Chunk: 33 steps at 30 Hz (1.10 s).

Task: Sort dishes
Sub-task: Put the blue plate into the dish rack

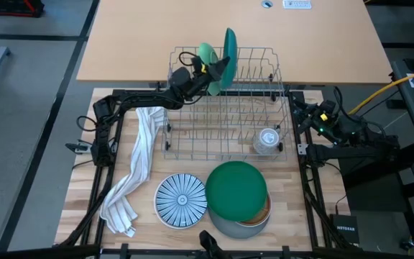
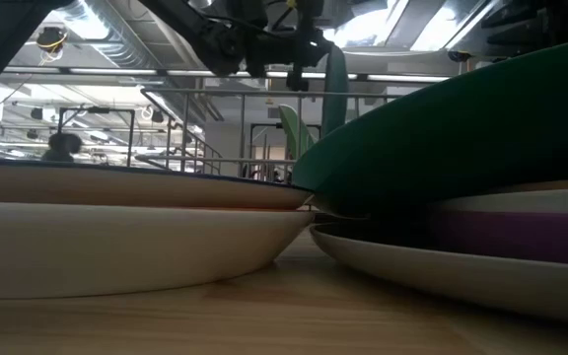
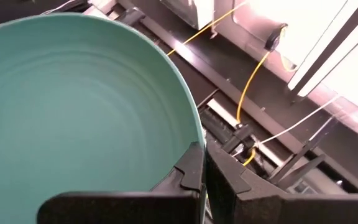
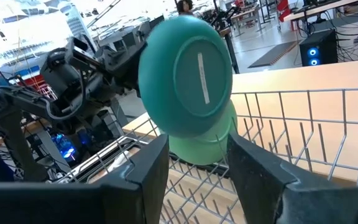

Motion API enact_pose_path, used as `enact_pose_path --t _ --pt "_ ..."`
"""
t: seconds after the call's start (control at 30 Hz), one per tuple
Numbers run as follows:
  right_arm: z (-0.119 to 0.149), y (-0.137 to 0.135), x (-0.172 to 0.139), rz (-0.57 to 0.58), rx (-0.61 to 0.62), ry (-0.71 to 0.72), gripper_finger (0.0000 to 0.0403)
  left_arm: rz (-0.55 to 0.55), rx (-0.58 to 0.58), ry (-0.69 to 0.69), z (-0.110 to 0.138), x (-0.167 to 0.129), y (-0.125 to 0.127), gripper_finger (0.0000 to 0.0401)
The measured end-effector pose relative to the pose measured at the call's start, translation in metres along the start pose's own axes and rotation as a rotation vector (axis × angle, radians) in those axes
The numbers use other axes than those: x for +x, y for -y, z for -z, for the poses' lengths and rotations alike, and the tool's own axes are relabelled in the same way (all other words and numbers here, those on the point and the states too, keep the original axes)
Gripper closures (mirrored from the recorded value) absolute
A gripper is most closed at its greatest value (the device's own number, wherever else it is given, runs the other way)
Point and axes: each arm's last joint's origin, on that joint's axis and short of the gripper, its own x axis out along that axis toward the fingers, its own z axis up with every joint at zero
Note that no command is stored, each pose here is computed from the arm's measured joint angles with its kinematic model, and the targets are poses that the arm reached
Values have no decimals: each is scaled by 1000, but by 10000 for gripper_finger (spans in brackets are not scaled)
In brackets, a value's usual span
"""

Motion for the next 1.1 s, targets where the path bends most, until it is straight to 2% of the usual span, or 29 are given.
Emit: enact_pose_path --t 0.57,0.8,0.97,1.1 --pt "0 0 0 1 -2 -2 237 -1 7 -13 11 -3 9 401" --pt "0 0 0 1 -3 -3 237 36 45 21 19 17 17 401" --pt "0 0 0 1 -3 -4 237 27 36 33 19 27 8 401" --pt "0 0 0 1 -3 -3 237 -22 18 7 22 29 -4 401"
